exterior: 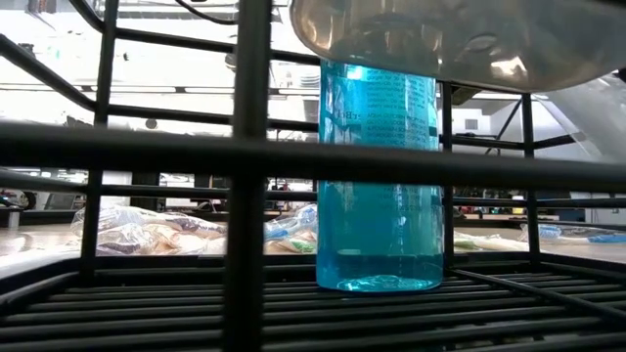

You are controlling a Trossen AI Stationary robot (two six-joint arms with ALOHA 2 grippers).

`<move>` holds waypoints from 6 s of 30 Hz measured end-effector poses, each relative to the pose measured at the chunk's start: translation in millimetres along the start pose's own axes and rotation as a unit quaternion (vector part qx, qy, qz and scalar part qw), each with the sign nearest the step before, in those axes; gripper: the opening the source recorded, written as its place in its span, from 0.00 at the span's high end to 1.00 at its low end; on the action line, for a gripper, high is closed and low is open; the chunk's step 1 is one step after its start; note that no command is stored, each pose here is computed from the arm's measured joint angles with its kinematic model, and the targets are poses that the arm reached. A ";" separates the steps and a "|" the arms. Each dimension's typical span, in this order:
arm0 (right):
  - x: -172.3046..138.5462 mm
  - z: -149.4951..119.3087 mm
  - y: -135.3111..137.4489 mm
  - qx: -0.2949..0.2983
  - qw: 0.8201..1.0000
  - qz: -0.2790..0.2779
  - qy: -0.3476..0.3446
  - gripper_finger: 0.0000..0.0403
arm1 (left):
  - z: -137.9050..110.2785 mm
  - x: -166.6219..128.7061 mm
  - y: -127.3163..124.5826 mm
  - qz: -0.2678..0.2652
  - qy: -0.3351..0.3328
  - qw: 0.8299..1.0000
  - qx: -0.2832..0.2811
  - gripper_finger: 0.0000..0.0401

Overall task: Pick & Place toothbrushing station
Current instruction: Put the middle blue toothbrush into the black wire organizer, then put the top violet toothbrush into the black wire organizer

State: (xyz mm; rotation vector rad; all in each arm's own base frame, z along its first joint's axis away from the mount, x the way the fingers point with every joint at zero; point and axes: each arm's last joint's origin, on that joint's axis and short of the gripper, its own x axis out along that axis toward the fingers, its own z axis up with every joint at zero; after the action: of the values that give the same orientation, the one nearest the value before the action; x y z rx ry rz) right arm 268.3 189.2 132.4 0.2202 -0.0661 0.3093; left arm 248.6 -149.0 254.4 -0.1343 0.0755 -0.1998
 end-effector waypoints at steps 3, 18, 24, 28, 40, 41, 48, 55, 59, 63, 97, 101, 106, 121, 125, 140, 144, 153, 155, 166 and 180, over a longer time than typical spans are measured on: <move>0.0 -0.2 0.0 0.017 1.000 0.001 0.001 0.69 | 0.0 0.0 0.0 0.000 0.000 1.000 0.000 0.99; -0.2 -4.0 2.1 0.100 0.994 0.040 0.030 0.65 | -0.1 0.0 0.1 0.002 0.000 1.000 0.001 0.99; 1.3 -5.7 2.6 0.121 0.991 0.040 0.043 0.61 | -0.3 0.0 0.2 0.002 0.001 1.000 0.002 0.99; 9.4 -6.8 4.0 0.121 0.990 0.038 0.066 0.62 | -0.3 0.0 0.2 0.002 0.001 1.000 0.002 0.99; 23.4 -7.3 7.2 0.109 0.988 0.040 0.104 0.87 | -0.2 0.0 0.1 0.002 0.001 1.000 0.002 0.99; 23.4 -7.3 7.2 0.108 0.988 0.040 0.104 0.91 | -0.2 0.0 0.1 0.002 0.001 1.000 0.002 0.99; 22.6 1.7 11.2 0.073 0.992 0.049 0.090 0.95 | -0.1 0.0 0.1 0.001 0.000 1.000 0.000 0.99; 17.5 21.9 16.8 -0.013 0.994 0.022 0.103 0.96 | -0.1 0.0 0.1 0.001 0.000 1.000 0.000 0.99; 16.1 22.8 17.0 -0.065 0.991 0.017 0.113 0.97 | -0.1 0.0 0.0 0.000 0.001 1.000 0.000 0.99; 16.2 20.0 17.4 -0.074 0.990 0.021 0.115 0.97 | -0.1 0.0 0.0 0.000 0.001 1.000 0.001 0.99; 16.1 19.9 17.0 -0.044 0.993 0.009 0.113 0.97 | 0.0 0.3 1.1 0.004 0.000 1.000 0.004 0.99; 16.1 19.9 16.7 -0.045 0.993 0.004 0.113 0.99 | 0.2 0.8 2.4 0.006 0.000 1.000 0.004 0.99; 15.7 16.9 18.7 -0.037 0.993 -0.004 0.110 0.98 | 0.2 0.8 2.4 0.006 0.000 1.000 0.004 0.99; 12.7 10.8 20.4 -0.034 0.995 -0.020 0.091 0.97 | 0.2 0.8 2.4 0.006 0.000 1.000 0.005 0.99; 12.6 10.4 20.4 -0.023 0.995 -0.018 0.093 0.92 | 0.2 0.8 2.4 0.006 0.000 1.000 0.005 0.99; 12.6 10.2 20.0 -0.005 0.995 -0.026 0.092 0.55 | 0.1 0.8 2.4 0.006 0.001 1.000 0.006 0.99; 12.4 10.9 20.1 -0.005 0.995 -0.041 0.085 0.51 | 0.1 0.8 2.4 0.006 0.000 1.000 0.005 0.99; 11.3 9.8 21.5 0.031 0.994 -0.047 0.090 0.47 | 0.1 0.8 2.4 0.006 0.000 1.000 0.005 0.99; 10.1 9.5 21.3 0.040 0.992 -0.051 0.104 0.46 | 0.1 0.8 2.4 0.006 0.000 1.000 0.005 0.99; -12.1 44.5 23.2 0.014 0.976 -0.076 0.204 0.45 | -0.3 0.8 2.5 0.006 0.003 1.000 0.006 0.99; -47.1 85.9 18.9 0.036 0.957 -0.089 0.273 0.46 | -2.0 0.8 2.8 0.007 0.011 1.000 0.010 0.99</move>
State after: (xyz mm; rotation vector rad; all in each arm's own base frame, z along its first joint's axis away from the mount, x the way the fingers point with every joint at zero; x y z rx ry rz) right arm 215.1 173.6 215.4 0.2040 0.5101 0.1836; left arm 249.7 -146.7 251.9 -0.1121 0.0967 -0.1872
